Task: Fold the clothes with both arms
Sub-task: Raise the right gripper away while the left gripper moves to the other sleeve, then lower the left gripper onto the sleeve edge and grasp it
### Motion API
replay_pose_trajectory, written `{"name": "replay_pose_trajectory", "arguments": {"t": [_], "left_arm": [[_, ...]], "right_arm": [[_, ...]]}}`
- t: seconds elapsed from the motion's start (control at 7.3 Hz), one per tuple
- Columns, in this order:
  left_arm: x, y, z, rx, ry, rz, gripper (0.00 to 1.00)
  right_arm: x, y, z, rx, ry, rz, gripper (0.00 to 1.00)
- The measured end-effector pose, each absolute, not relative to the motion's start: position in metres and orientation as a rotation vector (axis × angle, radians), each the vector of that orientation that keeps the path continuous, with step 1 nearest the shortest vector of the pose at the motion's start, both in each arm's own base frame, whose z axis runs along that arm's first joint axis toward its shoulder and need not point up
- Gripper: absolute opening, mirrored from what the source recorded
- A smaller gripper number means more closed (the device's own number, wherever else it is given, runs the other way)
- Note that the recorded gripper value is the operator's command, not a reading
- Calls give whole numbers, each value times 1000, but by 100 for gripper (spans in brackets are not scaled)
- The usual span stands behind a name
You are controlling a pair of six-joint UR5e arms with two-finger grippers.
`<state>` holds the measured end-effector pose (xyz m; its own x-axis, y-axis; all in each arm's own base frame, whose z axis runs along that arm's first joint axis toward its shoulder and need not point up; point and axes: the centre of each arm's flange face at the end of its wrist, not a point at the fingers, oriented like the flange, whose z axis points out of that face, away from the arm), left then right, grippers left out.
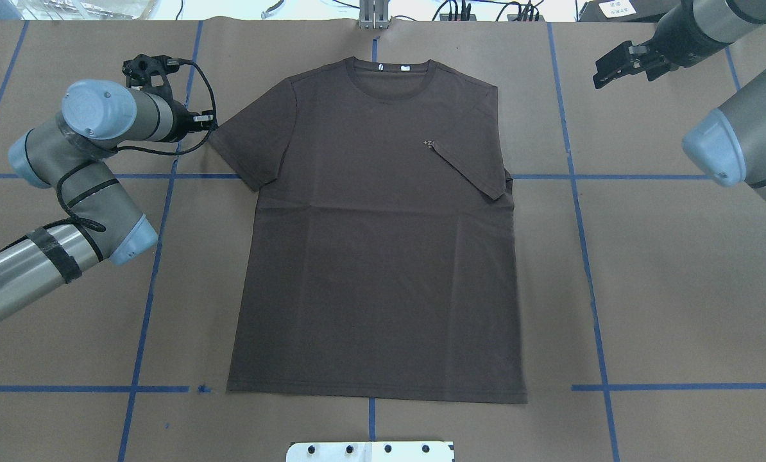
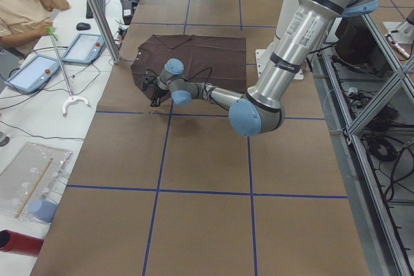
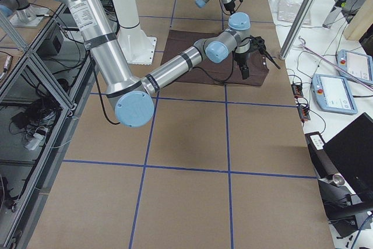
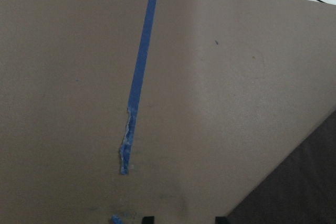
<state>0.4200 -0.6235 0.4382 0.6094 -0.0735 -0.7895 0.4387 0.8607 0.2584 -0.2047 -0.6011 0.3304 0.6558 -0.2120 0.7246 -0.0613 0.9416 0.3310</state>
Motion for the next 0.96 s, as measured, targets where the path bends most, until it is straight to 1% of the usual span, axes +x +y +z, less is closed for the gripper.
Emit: {"name": "replay_pose_trajectory", "arguments": {"t": [0.27,0.82,0.96], "left_arm": [[429,-619,437,456,876,-294,46],[432,-618,440,450,870,-288,46],[433,-619,441,450,868,-288,36]], "right_arm": [[-204,-601,332,343,-852,-86,100],[-204,-601,334,345,-847,-84,100],[-204,-601,334,345,-845,-83,100]]}}
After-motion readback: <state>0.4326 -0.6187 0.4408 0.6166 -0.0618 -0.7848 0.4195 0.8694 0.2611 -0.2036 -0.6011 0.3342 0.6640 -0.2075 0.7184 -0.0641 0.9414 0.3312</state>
